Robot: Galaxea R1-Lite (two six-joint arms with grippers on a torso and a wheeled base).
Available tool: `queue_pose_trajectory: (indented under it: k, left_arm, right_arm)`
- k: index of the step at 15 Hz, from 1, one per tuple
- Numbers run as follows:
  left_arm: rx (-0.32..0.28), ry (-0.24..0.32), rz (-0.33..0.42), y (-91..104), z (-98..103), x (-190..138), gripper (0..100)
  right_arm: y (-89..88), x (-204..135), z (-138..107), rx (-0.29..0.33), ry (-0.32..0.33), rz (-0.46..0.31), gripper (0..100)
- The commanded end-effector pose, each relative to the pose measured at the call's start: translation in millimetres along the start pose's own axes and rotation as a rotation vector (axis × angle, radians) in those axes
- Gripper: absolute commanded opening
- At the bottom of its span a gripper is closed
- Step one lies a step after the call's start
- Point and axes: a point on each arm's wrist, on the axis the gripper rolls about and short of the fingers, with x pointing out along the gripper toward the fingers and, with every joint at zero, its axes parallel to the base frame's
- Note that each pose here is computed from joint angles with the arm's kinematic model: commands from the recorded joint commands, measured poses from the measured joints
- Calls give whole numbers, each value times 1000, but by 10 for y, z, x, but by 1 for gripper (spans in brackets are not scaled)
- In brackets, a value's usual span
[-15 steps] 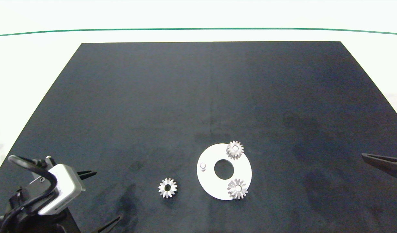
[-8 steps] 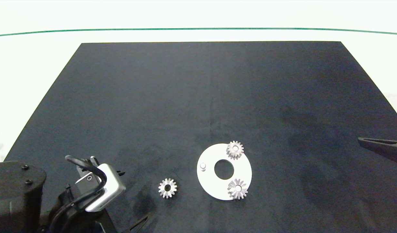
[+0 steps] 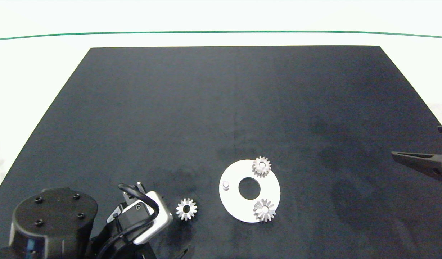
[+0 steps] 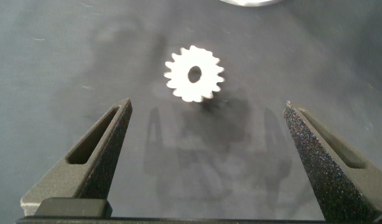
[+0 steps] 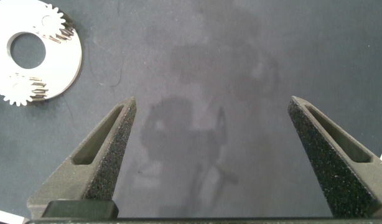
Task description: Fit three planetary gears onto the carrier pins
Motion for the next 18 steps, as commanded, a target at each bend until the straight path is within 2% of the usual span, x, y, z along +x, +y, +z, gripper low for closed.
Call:
queue_pose_trajectory:
  k: [1, 4, 6, 9, 18]
  left_arm:
    - [23, 40, -24, -62, -19, 53, 100]
    - [29, 64, -29, -68, -5, 116, 100]
    - [26, 33, -17, -23, 136, 155, 100]
    - [37, 76, -28, 35, 287, 151, 100]
    - [68, 134, -42, -9, 277, 332, 100]
  right_arm:
    - [12, 43, 0, -6, 16, 2, 100]
    - [23, 63, -8, -9, 24, 6, 100]
    - [22, 64, -10, -9, 26, 5, 100]
    - [24, 69, -29, -10, 34, 5, 100]
    - [27, 69, -36, -12, 34, 13, 100]
